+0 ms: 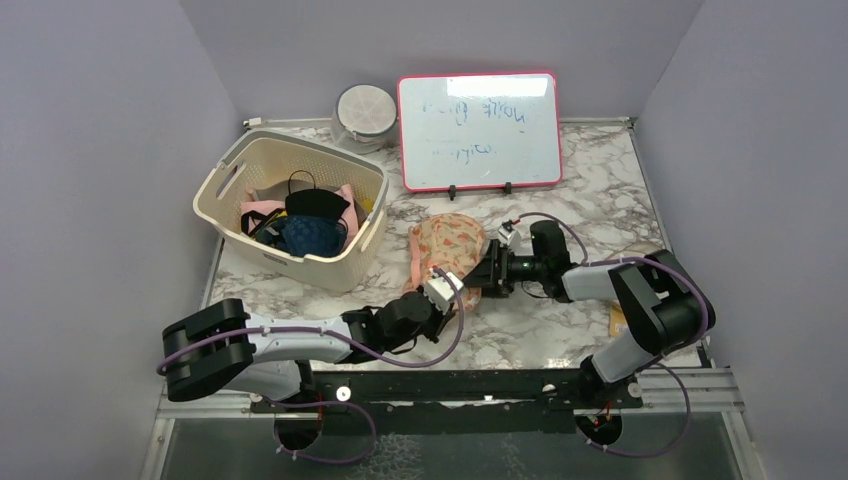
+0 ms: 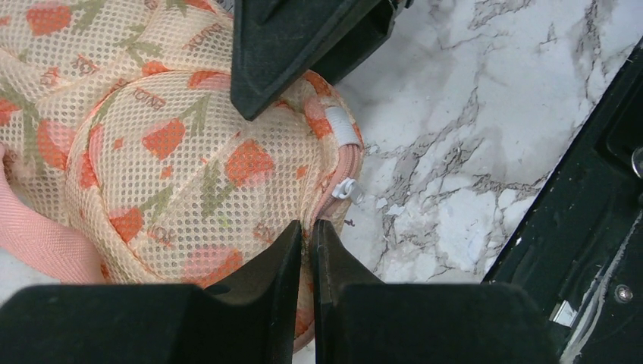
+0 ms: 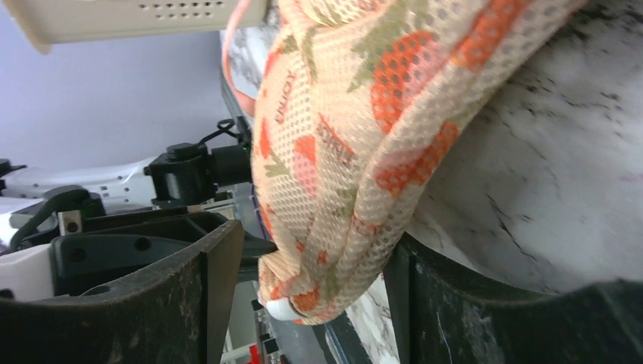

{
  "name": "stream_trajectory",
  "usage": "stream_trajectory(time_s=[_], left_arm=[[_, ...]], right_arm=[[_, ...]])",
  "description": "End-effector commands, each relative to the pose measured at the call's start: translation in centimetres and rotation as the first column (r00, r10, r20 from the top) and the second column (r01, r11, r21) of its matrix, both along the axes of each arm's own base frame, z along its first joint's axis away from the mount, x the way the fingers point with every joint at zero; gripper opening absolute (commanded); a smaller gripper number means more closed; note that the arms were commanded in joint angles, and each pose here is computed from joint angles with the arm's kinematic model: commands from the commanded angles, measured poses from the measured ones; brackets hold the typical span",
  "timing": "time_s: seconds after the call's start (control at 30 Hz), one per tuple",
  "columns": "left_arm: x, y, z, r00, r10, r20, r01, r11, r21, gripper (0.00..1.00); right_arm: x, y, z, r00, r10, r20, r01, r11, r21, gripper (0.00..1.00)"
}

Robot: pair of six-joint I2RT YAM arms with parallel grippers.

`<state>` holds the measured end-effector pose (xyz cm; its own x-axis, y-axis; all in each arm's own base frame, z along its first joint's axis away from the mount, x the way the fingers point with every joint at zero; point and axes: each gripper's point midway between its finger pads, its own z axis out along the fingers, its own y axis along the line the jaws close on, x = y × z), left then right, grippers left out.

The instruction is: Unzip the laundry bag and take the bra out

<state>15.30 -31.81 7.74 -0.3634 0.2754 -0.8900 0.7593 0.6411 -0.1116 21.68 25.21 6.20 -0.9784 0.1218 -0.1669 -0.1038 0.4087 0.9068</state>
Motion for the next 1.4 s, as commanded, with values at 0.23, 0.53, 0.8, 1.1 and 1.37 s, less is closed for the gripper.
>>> stream_trajectory(time_s=[0.23, 0.53, 0.8, 1.1, 1.37], left_arm=[[0.2, -2.0, 2.4, 0.996, -0.065, 0.058, 0.069, 0.996, -0.056, 0.00], [1.2, -1.6, 3.6, 0.997, 0.006, 0.071, 0.000, 0.997, -0.077, 0.00], [1.3, -1.8, 3.7, 0.999, 0.013, 0.051, -0.009, 0.998, -0.061, 0.08], [0.6, -3.1, 5.6, 0.999, 0.009, -0.038, -0.013, 0.995, -0.096, 0.49], [-0.9, -5.4, 6.7, 0.981, -0.026, -0.191, -0.015, 0.978, -0.210, 0.53]], right_arm=[[0.7, 0.6, 3.6, 0.987, 0.031, 0.156, -0.041, 0.997, 0.059, 0.54], [0.9, 0.2, 5.3, 0.980, -0.007, 0.200, -0.004, 0.998, 0.055, 0.29], [1.3, -0.7, 6.7, 0.968, -0.083, 0.237, 0.083, 0.997, 0.011, 0.01], [3.6, -5.0, 9.5, 0.867, -0.325, 0.377, 0.393, 0.912, -0.119, 0.01], [4.3, -6.5, 10.9, 0.802, -0.416, 0.428, 0.495, 0.865, -0.087, 0.01]])
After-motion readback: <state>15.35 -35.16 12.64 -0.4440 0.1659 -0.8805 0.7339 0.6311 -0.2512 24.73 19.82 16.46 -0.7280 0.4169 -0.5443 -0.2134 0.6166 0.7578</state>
